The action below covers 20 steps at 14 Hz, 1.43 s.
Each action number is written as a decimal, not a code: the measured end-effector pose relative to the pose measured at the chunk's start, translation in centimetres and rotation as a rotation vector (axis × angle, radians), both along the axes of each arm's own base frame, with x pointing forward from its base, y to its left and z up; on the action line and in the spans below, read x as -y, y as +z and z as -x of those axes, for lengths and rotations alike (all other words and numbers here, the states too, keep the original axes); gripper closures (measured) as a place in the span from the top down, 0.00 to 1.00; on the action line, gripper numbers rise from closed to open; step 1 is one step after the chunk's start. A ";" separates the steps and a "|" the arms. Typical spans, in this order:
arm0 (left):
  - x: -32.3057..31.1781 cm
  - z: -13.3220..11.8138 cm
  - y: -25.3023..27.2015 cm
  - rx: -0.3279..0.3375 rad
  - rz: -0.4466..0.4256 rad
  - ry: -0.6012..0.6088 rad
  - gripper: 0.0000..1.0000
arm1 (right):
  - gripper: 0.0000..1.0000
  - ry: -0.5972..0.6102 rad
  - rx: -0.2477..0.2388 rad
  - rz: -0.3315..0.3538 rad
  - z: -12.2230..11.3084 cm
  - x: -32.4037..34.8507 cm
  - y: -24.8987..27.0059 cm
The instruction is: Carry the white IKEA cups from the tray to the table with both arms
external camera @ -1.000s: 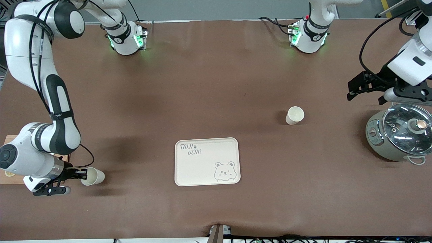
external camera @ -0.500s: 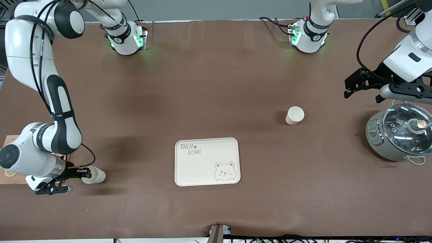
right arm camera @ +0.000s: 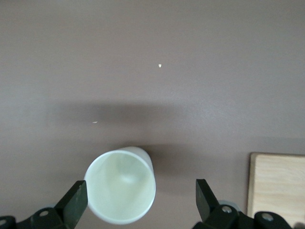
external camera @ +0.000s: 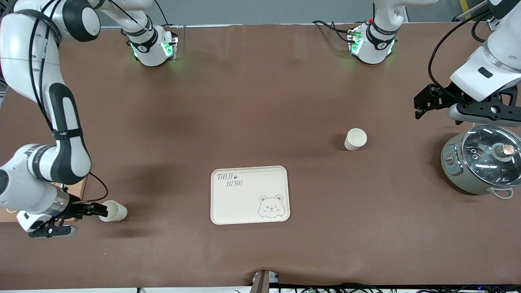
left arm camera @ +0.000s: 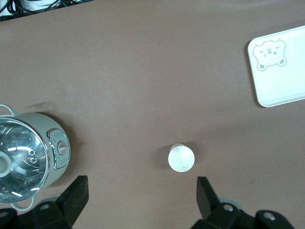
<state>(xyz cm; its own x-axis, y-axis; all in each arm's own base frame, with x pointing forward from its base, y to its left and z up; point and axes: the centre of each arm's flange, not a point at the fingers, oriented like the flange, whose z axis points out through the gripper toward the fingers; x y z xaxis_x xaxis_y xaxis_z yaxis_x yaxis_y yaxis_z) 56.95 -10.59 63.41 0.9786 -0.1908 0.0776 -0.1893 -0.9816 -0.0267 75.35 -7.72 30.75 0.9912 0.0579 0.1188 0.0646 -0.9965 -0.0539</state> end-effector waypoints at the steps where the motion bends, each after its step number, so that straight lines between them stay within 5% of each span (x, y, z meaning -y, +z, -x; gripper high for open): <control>1: 0.0 0.0 -0.1 -0.002 0.000 -0.001 1.00 | 1.00 0.003 -0.003 -0.001 0.2 -0.1 2.0; 8: -0.1 0.8 -1.5 -0.110 -0.022 -0.061 1.00 | 1.00 0.013 -0.033 -0.004 3.9 -0.1 15.2; 15: 0.7 1.1 -1.6 -0.120 -0.024 -0.080 1.00 | 1.00 -0.095 -0.021 -0.007 9.7 -0.5 27.9; 20: 0.2 1.0 -1.5 -0.118 -0.023 -0.072 1.00 | 1.00 -0.168 -0.083 -0.020 13.8 -1.5 32.5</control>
